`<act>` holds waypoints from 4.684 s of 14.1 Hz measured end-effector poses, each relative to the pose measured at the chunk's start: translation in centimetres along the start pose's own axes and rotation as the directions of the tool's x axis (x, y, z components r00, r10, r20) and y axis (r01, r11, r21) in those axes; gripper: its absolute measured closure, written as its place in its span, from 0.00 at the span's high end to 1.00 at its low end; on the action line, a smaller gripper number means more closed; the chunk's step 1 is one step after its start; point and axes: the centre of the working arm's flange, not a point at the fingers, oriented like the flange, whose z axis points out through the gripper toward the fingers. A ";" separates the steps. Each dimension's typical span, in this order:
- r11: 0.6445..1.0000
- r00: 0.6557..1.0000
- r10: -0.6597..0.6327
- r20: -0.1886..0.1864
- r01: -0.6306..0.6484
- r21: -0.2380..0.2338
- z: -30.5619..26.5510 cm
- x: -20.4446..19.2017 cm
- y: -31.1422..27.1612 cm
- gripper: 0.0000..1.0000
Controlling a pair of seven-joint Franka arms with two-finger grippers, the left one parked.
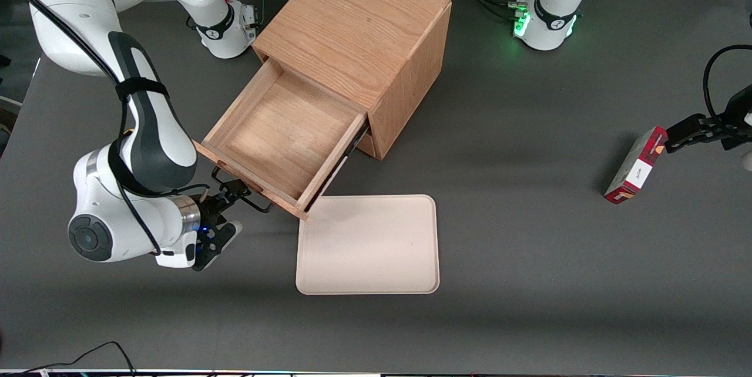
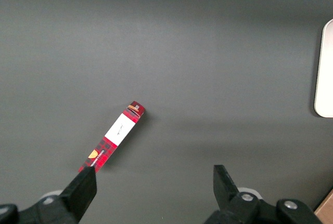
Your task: Close top drawer
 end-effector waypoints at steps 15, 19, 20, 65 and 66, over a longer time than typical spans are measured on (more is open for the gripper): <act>0.993 0.993 0.115 -0.009 -0.114 0.023 2.4 -3.2 -8.1 1.00; 0.990 0.990 0.141 -0.010 -0.140 0.025 3.7 -3.6 -10.7 1.00; 0.989 0.989 0.147 -0.008 -0.146 0.029 4.1 -3.7 -11.4 1.00; 0.970 0.969 0.200 -0.145 -0.216 -0.108 -13.5 -13.0 -24.3 1.00; 0.954 0.954 0.250 -0.168 -0.272 -0.126 -15.6 -13.9 -24.9 1.00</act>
